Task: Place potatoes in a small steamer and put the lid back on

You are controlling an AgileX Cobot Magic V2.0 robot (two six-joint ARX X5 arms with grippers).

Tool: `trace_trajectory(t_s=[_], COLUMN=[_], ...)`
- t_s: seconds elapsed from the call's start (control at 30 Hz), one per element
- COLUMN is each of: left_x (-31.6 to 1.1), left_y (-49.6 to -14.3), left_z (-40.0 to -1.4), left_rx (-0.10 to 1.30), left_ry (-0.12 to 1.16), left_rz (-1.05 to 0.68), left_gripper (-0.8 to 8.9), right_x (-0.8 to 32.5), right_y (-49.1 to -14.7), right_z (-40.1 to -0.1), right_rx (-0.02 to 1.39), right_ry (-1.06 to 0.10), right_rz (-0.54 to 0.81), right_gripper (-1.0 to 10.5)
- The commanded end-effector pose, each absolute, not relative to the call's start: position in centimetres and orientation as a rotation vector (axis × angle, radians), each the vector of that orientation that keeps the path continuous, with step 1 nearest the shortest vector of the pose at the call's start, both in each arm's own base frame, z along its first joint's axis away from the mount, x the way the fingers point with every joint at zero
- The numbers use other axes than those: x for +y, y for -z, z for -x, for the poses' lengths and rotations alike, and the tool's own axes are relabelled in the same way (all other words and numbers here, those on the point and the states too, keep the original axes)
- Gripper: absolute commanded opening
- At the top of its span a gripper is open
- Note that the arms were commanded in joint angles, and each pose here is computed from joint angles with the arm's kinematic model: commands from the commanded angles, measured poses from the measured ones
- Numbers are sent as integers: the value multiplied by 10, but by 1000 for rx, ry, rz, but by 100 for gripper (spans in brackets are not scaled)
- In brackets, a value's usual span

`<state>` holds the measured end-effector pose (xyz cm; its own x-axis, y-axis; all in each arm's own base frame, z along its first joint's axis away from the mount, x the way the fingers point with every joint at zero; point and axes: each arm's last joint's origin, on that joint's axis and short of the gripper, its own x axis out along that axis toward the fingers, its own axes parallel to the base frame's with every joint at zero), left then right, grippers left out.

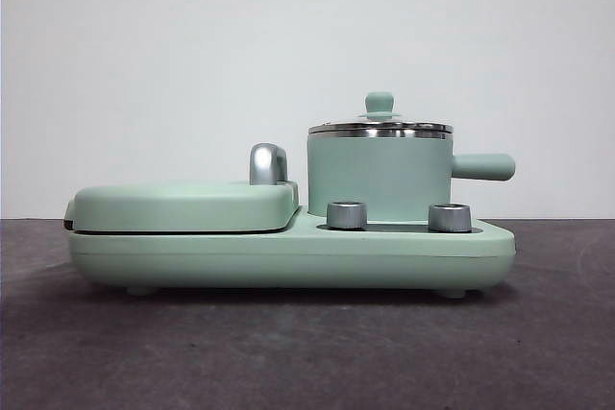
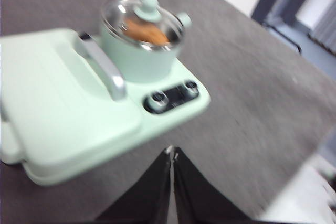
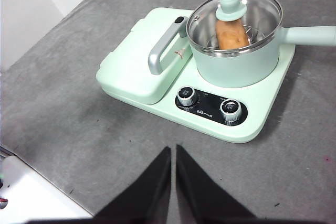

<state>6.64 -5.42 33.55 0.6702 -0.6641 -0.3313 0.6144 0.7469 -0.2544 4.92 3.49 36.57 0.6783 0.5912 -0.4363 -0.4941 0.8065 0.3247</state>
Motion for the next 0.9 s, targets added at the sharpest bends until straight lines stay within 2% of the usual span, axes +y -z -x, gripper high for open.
trace_trajectory(t_s=[0.03,0.13,0.23,0.43,0.6,0.7,0.9], left_x=[-52,-43,-32,-16,-11,-10,-10], left_y=[-316,-281,-239,-181,-157,-152,-153], left_z=[-72,-82,-89,-92,-96,-95,-95], left_rx=[314,109,30,54,105,159,153], left_ry=[731,616,483,292,233,230,230], left_rz=[173,113,37,16,25,29,28], left_gripper=[8,8,8,8,8,8,8], right_x=[36,36,36,36,36,36,36], right_y=[-368,-368,-368,-368,-369,-369,-369], right_z=[-50,-50,-50,-50,-50,-50,-50], right_rx=[541,541,541,541,540,540,540], right_ry=[-622,-622,-622,-622,-622,-622,-622], right_rz=[-183,-183,-183,-183,-183,-183,-183], right_gripper=[12,12,12,12,12,12,12])
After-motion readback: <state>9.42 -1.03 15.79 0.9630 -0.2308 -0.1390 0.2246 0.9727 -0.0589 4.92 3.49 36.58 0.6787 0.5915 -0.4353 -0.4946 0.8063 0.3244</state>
